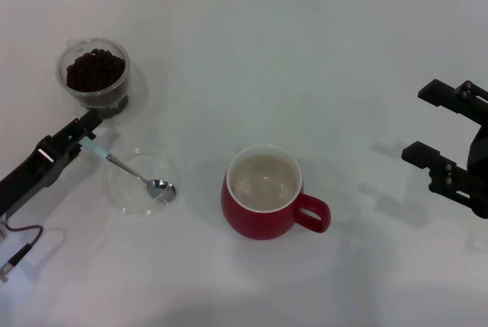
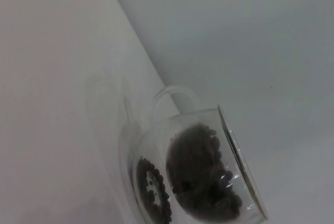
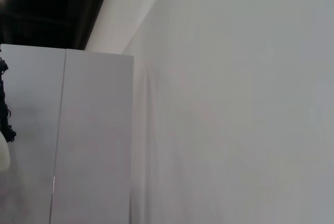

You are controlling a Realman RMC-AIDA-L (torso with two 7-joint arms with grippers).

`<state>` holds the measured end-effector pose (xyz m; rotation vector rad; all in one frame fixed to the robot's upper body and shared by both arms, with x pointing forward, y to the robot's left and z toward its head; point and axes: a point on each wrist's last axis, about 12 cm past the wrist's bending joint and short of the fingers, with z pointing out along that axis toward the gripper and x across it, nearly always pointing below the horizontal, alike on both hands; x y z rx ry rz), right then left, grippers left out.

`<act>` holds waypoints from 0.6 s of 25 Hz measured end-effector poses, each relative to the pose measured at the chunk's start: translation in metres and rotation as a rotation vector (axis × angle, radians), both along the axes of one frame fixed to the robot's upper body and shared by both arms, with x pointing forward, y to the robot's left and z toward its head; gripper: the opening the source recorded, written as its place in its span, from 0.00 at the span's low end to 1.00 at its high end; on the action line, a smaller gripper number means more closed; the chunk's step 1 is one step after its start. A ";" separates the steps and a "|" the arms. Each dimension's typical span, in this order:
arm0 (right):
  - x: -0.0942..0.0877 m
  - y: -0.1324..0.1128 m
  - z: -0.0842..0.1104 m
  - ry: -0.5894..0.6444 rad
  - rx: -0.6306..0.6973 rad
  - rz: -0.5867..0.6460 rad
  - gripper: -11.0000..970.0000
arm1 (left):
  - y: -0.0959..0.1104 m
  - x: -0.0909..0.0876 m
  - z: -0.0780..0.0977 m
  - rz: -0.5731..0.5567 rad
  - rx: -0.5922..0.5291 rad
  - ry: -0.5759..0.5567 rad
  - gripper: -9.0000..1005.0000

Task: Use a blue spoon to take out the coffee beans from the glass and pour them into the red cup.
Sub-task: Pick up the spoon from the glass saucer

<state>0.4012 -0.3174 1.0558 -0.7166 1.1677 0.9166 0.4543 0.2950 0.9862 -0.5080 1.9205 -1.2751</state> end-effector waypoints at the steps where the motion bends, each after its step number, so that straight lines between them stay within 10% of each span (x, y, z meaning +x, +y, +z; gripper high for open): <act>1: 0.000 0.000 0.000 0.000 0.000 -0.001 0.73 | 0.000 0.000 0.000 0.000 0.000 0.000 0.64; 15: -0.001 0.000 0.000 -0.007 0.002 -0.002 0.73 | 0.004 -0.002 -0.001 0.025 0.007 -0.006 0.23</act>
